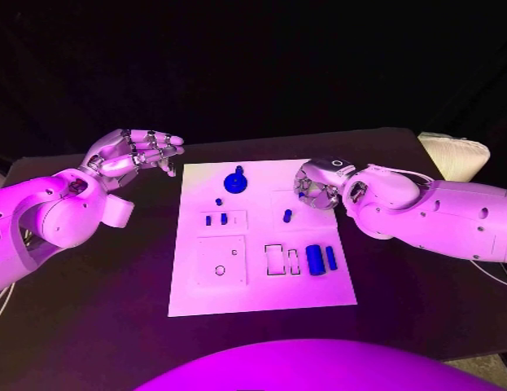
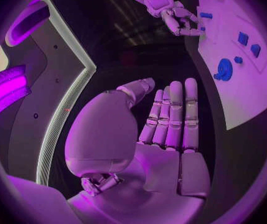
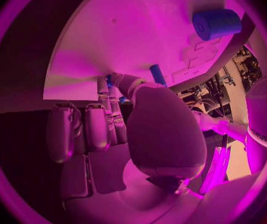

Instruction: Assemble the parts on the task board

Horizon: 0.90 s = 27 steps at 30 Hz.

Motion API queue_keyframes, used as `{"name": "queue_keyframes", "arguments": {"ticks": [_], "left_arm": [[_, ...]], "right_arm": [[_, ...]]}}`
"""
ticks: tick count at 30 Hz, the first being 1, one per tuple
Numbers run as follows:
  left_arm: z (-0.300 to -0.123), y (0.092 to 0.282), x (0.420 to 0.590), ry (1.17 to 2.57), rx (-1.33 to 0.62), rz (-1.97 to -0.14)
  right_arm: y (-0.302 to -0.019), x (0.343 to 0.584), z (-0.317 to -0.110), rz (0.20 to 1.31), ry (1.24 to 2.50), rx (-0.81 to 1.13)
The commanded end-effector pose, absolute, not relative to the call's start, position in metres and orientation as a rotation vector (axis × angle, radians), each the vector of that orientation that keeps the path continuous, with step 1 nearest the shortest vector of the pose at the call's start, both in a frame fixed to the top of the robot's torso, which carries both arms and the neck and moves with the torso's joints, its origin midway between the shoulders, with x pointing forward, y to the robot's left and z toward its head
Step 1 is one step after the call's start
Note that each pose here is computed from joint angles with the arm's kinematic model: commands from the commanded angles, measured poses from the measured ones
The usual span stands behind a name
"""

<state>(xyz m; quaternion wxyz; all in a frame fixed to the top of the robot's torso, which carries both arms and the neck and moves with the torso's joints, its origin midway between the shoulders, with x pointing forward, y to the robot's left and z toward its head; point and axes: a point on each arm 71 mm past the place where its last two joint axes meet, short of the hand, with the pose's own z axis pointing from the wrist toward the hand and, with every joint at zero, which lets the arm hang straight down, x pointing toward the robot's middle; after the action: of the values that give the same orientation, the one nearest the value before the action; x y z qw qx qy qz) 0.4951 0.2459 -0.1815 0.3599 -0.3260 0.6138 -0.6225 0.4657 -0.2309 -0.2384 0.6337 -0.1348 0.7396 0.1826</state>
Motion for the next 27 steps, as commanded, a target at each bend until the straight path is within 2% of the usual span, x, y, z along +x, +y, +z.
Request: {"name": "queue_keyframes", "arguments": {"ticks": [1, 18, 27], "left_arm": [[-0.181, 0.244, 0.494, 1.589, -0.831, -1.628], [-0.183, 0.246, 0.494, 1.595, -0.834, -1.619], [-0.184, 0.246, 0.495, 1.592, -0.837, -1.615]], "right_arm": [[-0.229, 0.462, -0.247, 0.404, 1.724, -0.326], [-0.227, 0.459, -0.24, 0.414, 1.644, -0.287], [-0.229, 0.456, -0.222, 0.443, 1.574, -0.249]]}}
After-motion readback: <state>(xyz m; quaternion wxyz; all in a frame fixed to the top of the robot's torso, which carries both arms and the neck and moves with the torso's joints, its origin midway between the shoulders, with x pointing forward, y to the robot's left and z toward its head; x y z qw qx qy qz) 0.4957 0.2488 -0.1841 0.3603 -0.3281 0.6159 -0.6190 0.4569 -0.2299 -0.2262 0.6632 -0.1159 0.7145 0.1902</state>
